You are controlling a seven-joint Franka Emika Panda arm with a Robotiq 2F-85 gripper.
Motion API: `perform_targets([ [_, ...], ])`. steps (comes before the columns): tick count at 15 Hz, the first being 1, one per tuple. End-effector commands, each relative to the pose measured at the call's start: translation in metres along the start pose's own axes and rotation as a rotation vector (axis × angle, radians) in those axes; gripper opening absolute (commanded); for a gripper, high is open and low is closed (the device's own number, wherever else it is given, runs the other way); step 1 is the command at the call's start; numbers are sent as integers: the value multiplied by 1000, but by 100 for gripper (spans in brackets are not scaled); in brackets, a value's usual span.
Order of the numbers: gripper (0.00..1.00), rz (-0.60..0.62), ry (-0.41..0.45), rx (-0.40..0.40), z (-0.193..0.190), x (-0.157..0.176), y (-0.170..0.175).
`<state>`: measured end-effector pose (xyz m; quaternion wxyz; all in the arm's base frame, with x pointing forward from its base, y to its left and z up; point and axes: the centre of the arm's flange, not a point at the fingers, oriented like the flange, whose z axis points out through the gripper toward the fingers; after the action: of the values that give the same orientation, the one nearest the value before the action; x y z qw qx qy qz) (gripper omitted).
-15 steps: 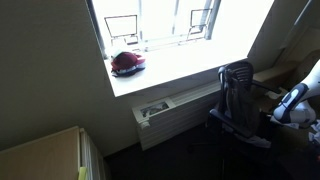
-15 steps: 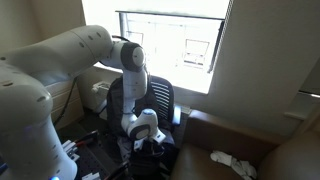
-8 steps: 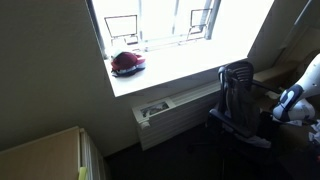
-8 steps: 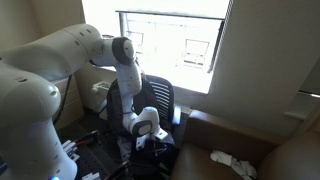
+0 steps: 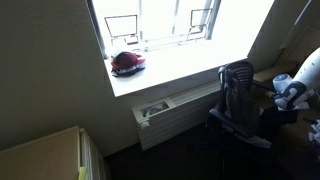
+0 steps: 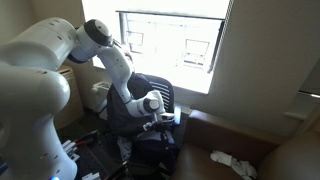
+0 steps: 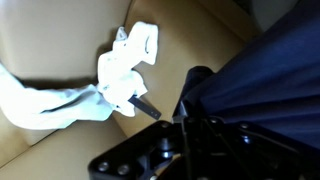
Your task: Put the shirt on the black chair on the brown chair
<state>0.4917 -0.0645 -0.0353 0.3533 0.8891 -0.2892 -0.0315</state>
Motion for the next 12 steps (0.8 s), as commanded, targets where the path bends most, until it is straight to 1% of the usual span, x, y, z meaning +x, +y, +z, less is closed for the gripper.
perform_targets([
  [1,1,-37,27,-46,-62,25,53],
  [3,1,-18,71,56,-96,40,79],
  [4,1,18,96,135,-113,46,92],
  [9,1,155,149,365,-190,71,166],
  [12,1,267,148,476,-223,80,219],
])
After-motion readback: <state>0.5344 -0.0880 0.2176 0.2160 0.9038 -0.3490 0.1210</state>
